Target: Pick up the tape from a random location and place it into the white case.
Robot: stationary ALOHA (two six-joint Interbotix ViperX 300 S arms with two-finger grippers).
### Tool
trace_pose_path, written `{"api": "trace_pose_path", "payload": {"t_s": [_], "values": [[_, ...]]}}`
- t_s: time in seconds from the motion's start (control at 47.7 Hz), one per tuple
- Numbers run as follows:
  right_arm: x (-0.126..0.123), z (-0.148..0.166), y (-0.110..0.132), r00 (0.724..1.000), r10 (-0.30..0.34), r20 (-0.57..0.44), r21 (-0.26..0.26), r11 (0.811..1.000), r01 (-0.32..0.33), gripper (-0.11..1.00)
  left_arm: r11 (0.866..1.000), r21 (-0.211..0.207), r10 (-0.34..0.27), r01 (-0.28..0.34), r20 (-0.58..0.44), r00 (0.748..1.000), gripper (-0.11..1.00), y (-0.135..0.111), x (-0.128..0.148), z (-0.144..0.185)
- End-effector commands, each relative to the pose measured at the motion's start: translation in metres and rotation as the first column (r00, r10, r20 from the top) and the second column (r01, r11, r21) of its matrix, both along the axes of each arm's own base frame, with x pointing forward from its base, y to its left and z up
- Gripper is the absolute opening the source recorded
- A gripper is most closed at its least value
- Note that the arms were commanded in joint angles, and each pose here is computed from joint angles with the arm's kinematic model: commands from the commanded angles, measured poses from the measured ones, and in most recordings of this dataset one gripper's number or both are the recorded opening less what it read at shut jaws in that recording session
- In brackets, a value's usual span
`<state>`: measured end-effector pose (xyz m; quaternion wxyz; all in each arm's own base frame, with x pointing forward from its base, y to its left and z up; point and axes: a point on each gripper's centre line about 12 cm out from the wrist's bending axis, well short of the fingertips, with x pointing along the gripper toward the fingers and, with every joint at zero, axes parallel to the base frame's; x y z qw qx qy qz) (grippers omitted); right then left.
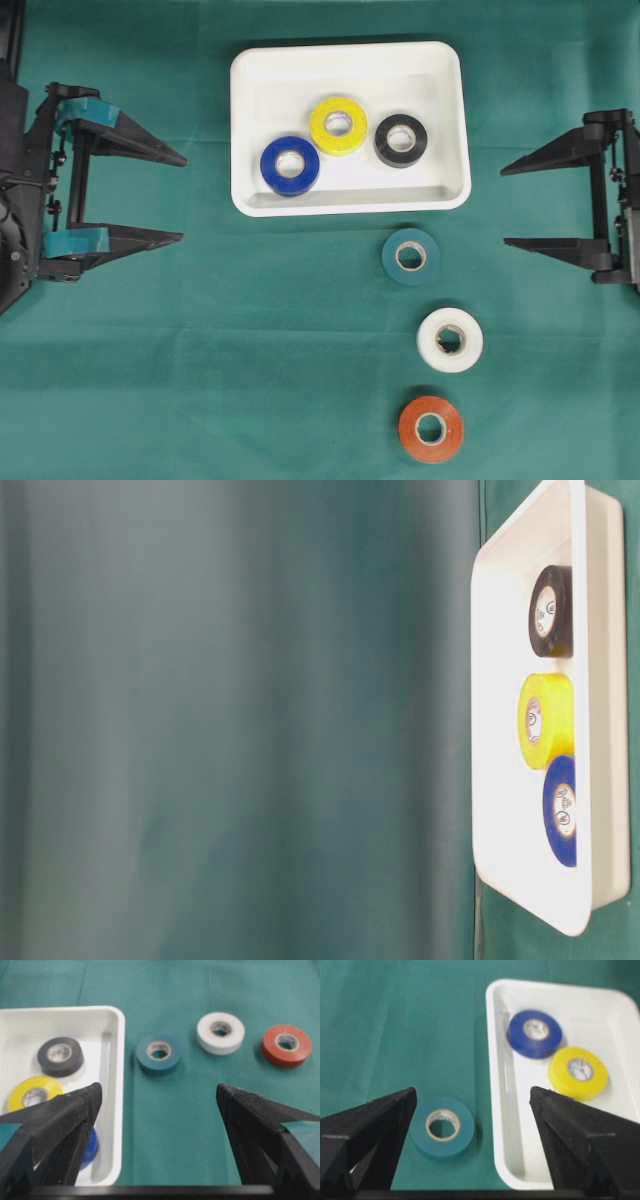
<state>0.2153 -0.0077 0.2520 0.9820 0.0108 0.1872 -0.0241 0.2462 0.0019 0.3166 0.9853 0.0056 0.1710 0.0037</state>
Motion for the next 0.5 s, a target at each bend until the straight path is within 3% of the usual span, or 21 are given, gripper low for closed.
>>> {"api": "trace_pose_path", "payload": {"t_s": [0.0, 0.482], "values": [[0.0023, 0.0143, -0.0005, 0.999, -0.002, 0.047, -0.001, 1.0, 0.002, 0.88, 1.0, 0.002, 0.0, 0.0, 0.04, 0.999, 0.96, 0.0003, -0.0013, 0.0066], [0.0013, 0.0169, -0.0004, 0.998, 0.005, 0.07, -0.016, 1.0, -0.004, 0.88, 1.0, 0.003, -0.001, 0.001, 0.084, 0.996, 0.96, 0.0002, -0.007, 0.0017]]}}
